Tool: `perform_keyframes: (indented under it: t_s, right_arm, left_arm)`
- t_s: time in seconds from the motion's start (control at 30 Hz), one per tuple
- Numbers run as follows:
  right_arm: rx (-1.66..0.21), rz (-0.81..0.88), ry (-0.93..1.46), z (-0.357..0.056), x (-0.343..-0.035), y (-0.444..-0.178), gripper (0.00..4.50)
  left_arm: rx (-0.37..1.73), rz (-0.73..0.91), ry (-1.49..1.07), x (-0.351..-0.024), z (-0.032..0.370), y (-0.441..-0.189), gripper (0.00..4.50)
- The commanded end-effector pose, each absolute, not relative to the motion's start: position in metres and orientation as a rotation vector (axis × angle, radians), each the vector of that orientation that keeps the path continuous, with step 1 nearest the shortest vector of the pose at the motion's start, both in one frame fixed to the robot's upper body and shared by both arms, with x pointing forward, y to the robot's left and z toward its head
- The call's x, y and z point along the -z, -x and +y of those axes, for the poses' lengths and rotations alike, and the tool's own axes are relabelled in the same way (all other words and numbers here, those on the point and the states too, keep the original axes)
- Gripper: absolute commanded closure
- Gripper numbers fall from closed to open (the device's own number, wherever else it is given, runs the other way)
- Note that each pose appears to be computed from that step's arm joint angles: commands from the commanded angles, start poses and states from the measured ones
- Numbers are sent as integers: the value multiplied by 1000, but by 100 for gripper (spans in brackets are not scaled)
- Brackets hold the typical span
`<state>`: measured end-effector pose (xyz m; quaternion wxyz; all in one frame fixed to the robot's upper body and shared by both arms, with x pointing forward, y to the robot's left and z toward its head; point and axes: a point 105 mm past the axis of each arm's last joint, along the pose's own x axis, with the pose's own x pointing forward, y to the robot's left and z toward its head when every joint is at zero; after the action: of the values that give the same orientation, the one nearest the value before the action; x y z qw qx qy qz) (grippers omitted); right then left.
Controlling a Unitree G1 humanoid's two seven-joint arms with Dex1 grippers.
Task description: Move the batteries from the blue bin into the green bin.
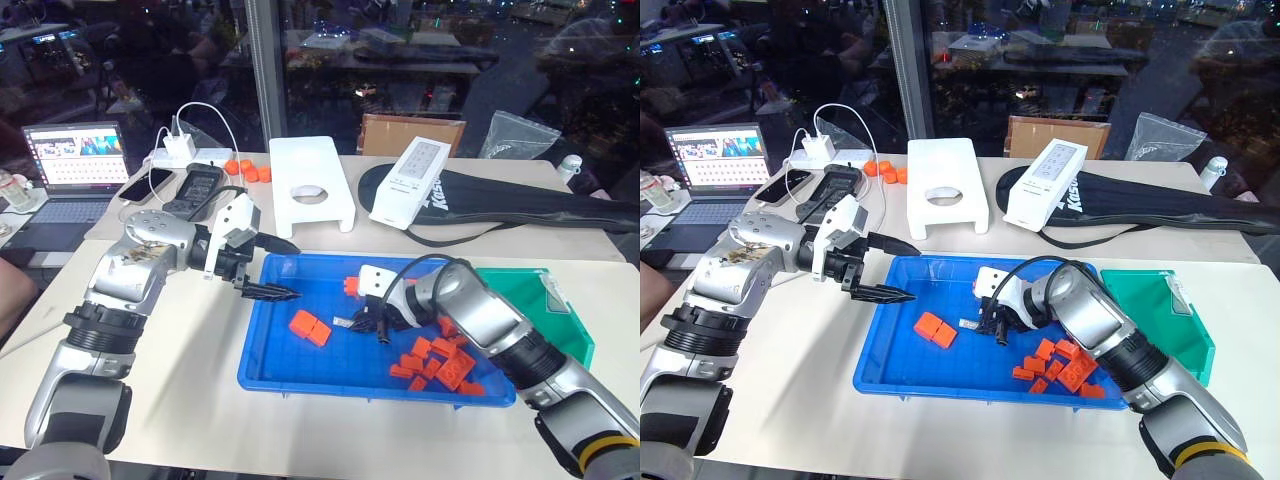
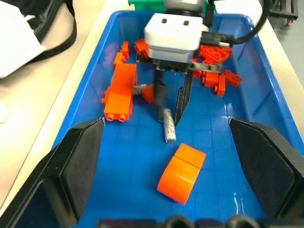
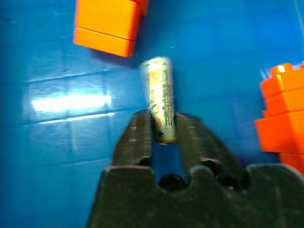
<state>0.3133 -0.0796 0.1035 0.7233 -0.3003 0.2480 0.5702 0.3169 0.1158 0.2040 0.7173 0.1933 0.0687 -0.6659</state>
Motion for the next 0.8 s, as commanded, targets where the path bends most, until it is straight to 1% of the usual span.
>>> perform_keyframes:
  t_s: [0.03,0.13,0.23,0.3,0.37,0.43,0.5,0.63,0.8]
  right_arm:
    - [-1252,460,610,-84,-145,-301,426]
    - [-1202,455,562,-101,-165,-292,426]
    - [-1040,485,561,-143,-181,-290,426]
    - [-968,502,569,-161,-186,-289,426]
    - [-826,542,578,-198,-193,-288,426]
    - [-634,581,585,-245,-202,-286,426]
    - [-539,608,594,-271,-204,-280,426]
    - [-420,636,599,-301,-200,-273,426]
    - [-340,646,568,-315,-193,-272,426]
  left_arm:
    - [1493,67,-411,-222,110,-315,0]
    - [1517,44,-398,-225,104,-315,0]
    - [1545,16,-383,-229,95,-316,0]
    - [1553,5,-372,-231,92,-317,0]
    - [1571,-14,-352,-234,87,-317,0]
    - [1591,-34,-329,-236,79,-319,0]
    - [1610,-44,-314,-237,74,-318,0]
    - [1623,-40,-321,-233,70,-321,0]
    - [1626,-36,-325,-231,70,-321,0]
